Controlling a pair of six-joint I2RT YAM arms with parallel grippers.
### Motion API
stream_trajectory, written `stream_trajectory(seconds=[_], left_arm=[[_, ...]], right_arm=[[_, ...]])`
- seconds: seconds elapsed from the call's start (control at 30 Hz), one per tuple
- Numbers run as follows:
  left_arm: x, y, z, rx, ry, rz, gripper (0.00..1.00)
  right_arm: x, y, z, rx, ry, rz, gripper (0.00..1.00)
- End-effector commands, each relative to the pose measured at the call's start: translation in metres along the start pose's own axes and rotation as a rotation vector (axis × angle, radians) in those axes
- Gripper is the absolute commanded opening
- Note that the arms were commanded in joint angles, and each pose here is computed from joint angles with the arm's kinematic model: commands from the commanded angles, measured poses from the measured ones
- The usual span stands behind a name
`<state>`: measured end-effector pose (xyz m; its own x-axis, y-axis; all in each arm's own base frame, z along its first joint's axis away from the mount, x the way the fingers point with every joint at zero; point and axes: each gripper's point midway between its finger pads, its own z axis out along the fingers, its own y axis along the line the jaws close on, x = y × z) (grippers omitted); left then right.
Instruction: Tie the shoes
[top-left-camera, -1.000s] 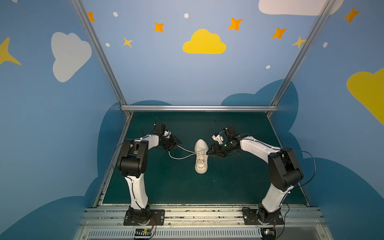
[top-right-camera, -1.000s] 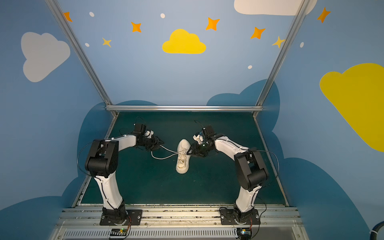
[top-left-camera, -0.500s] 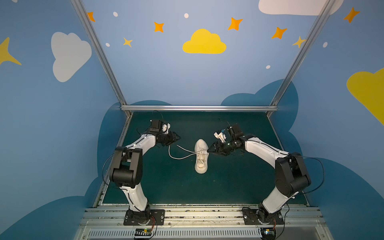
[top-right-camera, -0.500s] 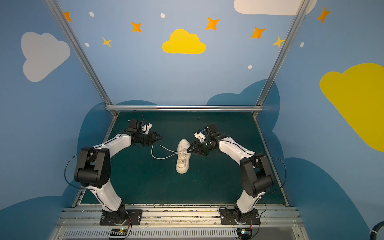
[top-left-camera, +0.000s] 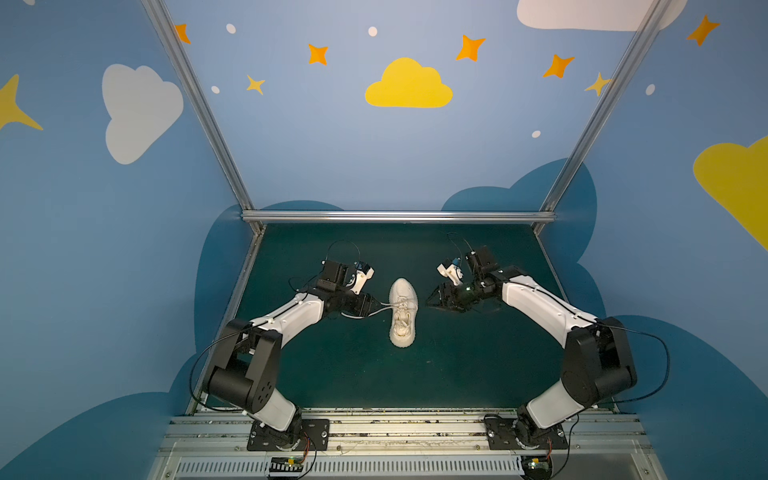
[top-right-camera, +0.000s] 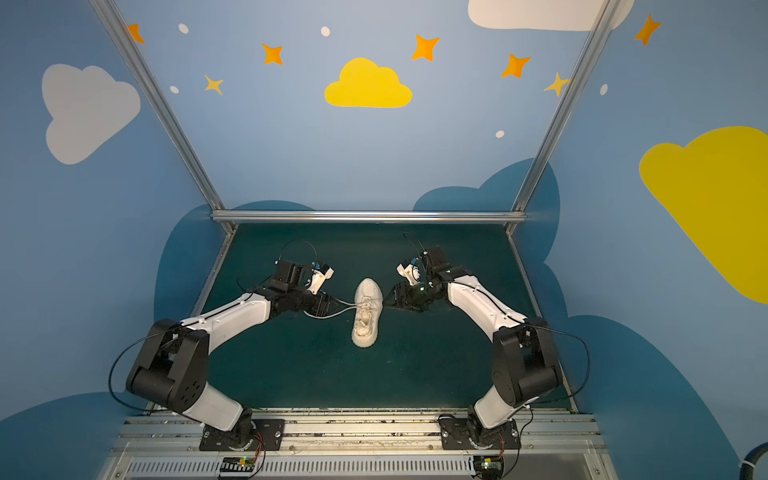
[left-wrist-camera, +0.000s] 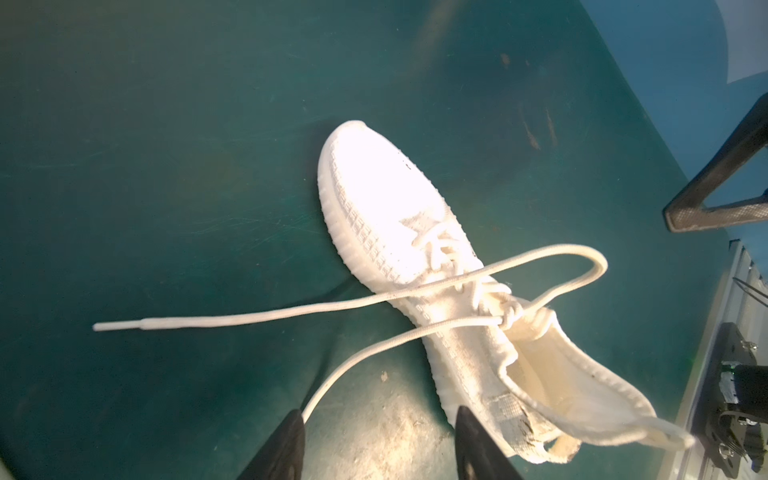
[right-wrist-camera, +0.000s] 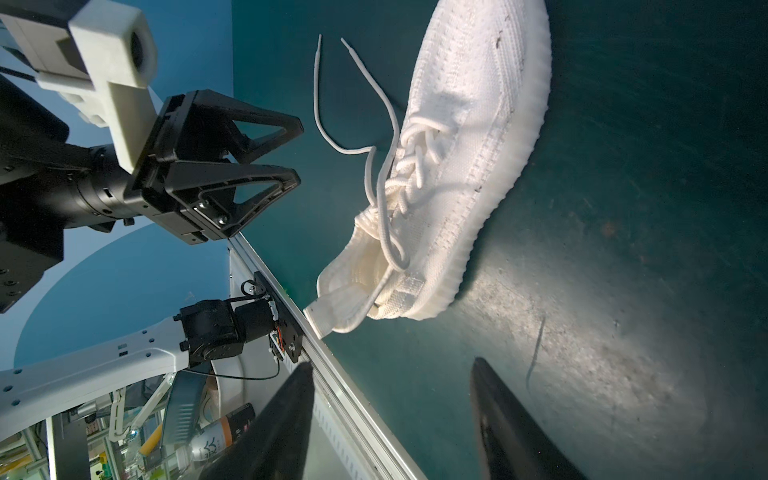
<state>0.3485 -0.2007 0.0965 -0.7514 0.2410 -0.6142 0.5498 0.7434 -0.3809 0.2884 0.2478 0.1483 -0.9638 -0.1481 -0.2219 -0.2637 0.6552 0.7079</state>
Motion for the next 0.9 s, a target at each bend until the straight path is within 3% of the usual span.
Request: stream_trajectory(seconds=[0.0, 0.2, 0.5, 0.87], left_arm=[[-0.001, -0.001, 0.011, 0.025, 0.04, -0.048, 0.56], [0.016, 0.004, 0.026, -0.035, 0.017, -0.096, 0.56], [0.028, 0.019, 0.036, -0.133, -0.085, -0.005, 0.55], [0.031, 0.013, 0.048, -0.087, -0.092, 0.076, 0.52]], right_arm=[[-0.004, 0.009, -0.013, 0.007, -0.015, -0.037, 0.59], [-0.001, 0.007, -0.018, 0.013, -0.02, -0.034, 0.59], [0.001, 0.004, -0.017, 0.004, -0.015, -0.02, 0.59], [0.001, 0.003, -0.017, 0.005, -0.011, -0.013, 0.59]])
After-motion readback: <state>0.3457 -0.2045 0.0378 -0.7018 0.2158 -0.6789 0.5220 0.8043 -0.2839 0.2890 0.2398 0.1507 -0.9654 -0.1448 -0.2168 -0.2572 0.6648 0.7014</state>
